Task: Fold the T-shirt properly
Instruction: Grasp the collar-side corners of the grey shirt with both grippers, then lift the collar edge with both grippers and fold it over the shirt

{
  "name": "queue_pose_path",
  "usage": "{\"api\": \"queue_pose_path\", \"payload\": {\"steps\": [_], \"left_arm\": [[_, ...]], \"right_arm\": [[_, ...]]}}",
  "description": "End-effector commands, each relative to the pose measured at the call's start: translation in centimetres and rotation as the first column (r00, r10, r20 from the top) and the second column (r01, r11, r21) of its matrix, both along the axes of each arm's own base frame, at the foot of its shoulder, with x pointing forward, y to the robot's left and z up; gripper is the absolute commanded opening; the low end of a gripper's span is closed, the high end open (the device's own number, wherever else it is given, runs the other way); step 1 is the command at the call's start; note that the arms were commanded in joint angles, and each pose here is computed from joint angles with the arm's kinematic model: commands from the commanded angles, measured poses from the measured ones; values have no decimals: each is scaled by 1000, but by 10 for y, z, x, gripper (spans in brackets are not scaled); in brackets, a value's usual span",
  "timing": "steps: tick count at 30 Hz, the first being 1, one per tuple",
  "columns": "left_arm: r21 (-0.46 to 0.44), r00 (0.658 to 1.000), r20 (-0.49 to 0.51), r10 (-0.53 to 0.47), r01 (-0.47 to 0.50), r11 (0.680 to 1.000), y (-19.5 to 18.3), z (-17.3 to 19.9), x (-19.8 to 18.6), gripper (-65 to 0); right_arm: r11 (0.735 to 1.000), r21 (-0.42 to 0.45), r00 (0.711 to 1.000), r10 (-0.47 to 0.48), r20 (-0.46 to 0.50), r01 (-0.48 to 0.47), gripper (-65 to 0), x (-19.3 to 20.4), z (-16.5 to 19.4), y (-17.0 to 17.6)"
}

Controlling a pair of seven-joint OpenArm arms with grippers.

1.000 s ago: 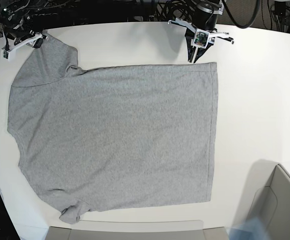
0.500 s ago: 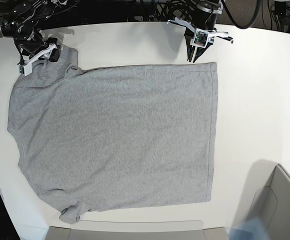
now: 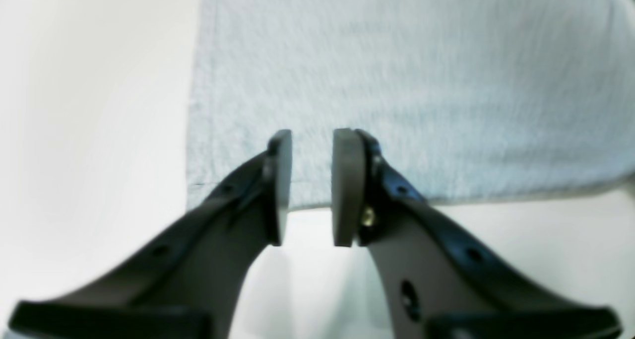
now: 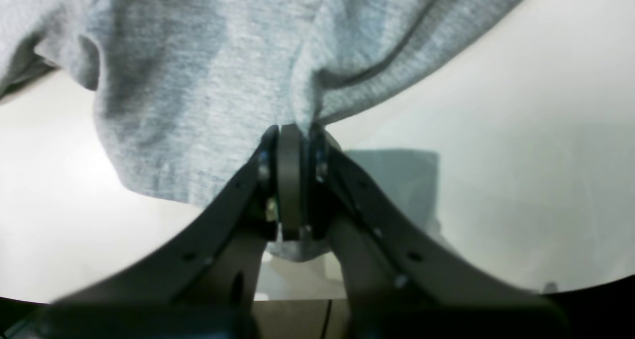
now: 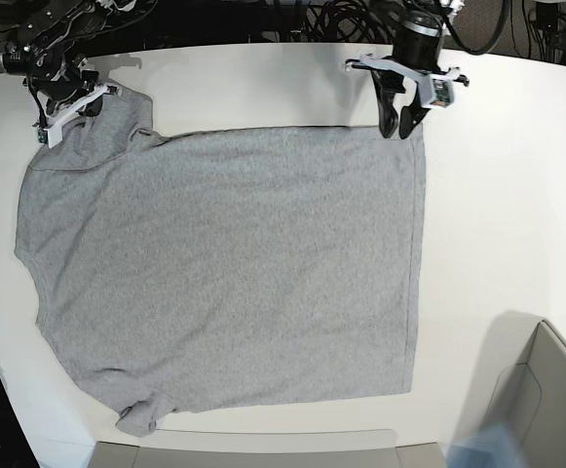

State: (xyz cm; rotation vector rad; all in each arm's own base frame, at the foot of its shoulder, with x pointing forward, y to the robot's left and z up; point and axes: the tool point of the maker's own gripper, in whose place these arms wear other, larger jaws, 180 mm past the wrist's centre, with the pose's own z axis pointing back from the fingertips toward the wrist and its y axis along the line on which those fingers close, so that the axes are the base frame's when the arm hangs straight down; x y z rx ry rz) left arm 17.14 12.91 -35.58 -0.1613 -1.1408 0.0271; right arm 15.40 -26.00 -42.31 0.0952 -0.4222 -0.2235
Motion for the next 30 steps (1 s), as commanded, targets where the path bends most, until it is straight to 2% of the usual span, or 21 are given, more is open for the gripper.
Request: {"api": "queue_pose_path", "payload": {"steps": [1, 4, 7, 12, 14, 20, 26, 30], "left_arm": [[-97, 999, -13, 33, -34, 995, 16, 6, 10, -468], [-207, 997, -69, 44, -57, 977, 24, 4, 24, -464], [-274, 986, -149, 70, -109, 956, 39, -2, 30, -462], [-369, 925, -380, 20, -171, 914, 48, -40, 44, -446], [-373, 912, -410, 14, -182, 910, 50, -46, 46, -446], [-351, 904, -423, 58, -223, 909, 67, -49, 44, -446], [-325, 867, -492, 82, -270, 906, 77, -75, 30, -446], [-334, 855, -518, 33, -237, 912, 60, -82, 21, -446]], "right_arm": [[999, -49, 966, 7, -257, -20, -650, -51, -19, -8], [998, -55, 966, 7, -259, -22, -650, -51, -18, -9], [998, -59, 965, 6, -261, -23, -650, -51, -18, -11], [998, -59, 963, 6, -269, -23, -650, -55, -19, -11], [998, -59, 963, 8, -270, -25, -650, -55, -19, -11], [998, -59, 962, 8, -273, -25, -650, -56, -19, -11], [998, -59, 962, 8, -273, -25, -650, -56, -19, -11], [998, -59, 962, 8, -273, -25, -650, -56, -19, -11]]}}
